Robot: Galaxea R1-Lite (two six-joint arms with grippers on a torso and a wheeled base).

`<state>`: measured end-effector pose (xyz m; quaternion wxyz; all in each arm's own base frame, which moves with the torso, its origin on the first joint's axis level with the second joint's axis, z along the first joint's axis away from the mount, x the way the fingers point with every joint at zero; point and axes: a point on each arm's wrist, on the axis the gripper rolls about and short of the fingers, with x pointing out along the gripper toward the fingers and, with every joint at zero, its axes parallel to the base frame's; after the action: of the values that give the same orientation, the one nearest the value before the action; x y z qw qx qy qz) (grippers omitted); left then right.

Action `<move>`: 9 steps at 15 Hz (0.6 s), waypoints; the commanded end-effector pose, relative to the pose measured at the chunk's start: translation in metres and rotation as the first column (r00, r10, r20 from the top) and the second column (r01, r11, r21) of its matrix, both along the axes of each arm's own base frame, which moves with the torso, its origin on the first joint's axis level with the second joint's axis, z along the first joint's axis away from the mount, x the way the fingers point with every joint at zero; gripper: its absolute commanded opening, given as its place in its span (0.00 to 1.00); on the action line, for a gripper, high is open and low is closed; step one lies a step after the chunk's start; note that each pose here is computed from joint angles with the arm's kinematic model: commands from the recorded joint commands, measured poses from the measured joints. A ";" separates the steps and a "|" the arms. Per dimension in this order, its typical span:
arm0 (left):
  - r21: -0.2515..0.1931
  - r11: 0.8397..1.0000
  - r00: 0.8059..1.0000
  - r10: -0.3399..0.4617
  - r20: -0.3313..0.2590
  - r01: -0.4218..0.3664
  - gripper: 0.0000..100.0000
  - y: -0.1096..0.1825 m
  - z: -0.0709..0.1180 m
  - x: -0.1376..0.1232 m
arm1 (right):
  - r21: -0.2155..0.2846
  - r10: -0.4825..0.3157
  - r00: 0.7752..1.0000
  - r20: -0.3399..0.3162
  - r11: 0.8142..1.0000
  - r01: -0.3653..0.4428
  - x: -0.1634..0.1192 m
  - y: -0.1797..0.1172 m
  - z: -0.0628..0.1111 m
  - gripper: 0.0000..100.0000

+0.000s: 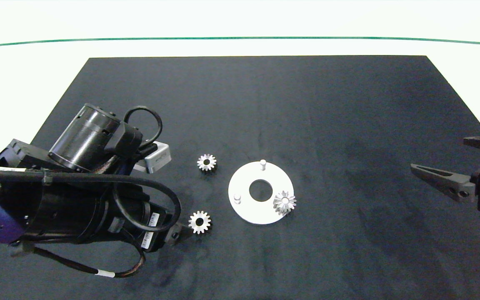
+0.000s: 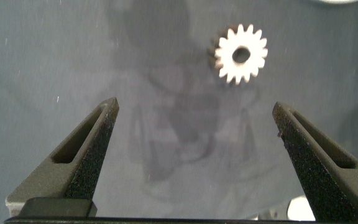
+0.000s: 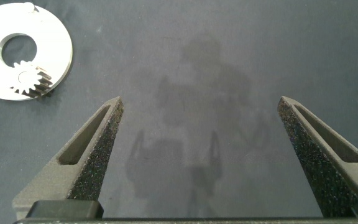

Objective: Install three planetary gears onto the carrier pins

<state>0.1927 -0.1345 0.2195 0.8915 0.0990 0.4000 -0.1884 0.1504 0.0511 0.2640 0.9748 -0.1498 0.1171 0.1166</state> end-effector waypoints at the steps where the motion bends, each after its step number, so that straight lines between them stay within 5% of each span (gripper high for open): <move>1: 0.019 1.000 1.000 -0.019 -0.018 0.019 1.00 -0.013 -0.012 0.009 | -0.002 0.000 1.000 0.000 1.000 0.000 0.000 0.000 0.000 1.00; 9: 0.090 0.992 0.995 -0.094 0.023 0.092 1.00 -0.053 -0.034 0.013 | 0.001 0.004 1.000 -0.004 1.000 -0.004 0.001 0.000 -0.001 1.00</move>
<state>0.2043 -0.1812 0.1914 0.8871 0.1526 0.3835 -0.2068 0.1505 0.0511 0.2639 0.9748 -0.1479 0.1173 0.1189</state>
